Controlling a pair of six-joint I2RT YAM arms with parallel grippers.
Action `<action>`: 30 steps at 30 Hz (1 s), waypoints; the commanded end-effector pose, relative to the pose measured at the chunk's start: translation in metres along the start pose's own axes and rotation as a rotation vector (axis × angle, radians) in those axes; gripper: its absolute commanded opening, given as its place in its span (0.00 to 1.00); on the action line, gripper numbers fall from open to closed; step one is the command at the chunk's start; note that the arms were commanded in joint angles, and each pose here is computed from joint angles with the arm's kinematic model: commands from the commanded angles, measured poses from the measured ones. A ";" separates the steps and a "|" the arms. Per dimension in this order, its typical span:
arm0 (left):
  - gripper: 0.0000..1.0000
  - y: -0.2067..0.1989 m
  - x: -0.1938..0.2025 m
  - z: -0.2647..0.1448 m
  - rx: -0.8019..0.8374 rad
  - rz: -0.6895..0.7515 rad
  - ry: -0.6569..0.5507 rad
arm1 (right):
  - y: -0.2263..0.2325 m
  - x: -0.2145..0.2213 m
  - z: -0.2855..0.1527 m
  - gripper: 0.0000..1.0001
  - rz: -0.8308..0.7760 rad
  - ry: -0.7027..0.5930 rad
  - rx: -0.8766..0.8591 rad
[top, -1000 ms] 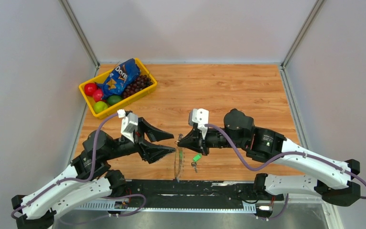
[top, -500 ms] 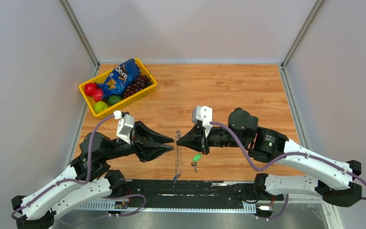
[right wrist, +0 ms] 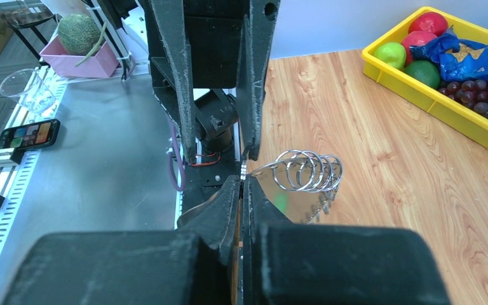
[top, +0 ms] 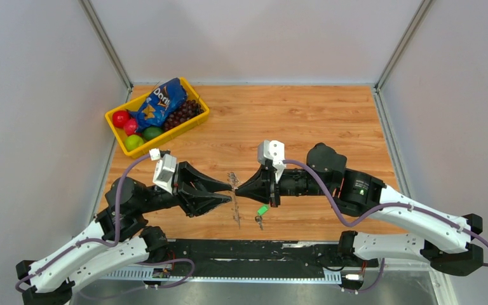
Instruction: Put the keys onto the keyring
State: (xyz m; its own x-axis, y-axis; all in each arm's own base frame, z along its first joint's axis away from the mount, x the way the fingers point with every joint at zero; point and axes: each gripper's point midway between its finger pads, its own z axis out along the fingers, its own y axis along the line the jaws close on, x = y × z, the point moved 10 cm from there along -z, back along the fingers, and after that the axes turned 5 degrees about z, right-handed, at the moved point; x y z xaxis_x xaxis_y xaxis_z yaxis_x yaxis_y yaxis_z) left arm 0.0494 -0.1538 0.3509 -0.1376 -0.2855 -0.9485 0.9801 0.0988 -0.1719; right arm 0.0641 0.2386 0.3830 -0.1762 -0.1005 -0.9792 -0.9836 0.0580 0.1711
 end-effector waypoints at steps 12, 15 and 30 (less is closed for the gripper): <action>0.69 -0.002 -0.010 -0.008 -0.041 0.052 -0.031 | 0.015 -0.033 -0.015 0.00 -0.032 -0.156 -0.060; 0.71 -0.002 -0.011 -0.008 -0.044 0.055 -0.040 | 0.015 -0.033 -0.014 0.00 -0.031 -0.155 -0.059; 0.49 -0.005 -0.013 -0.003 0.023 0.051 -0.046 | 0.008 -0.035 0.003 0.00 -0.008 -0.139 -0.032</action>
State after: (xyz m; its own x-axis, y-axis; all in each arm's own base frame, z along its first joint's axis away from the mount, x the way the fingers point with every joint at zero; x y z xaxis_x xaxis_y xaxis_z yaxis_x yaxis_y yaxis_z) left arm 0.0497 -0.1496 0.3478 -0.1194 -0.2769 -0.9535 0.9780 0.1324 -0.1610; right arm 0.0654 0.2462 0.3847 -0.1970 -0.0927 -0.9760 -0.9797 0.0560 0.1924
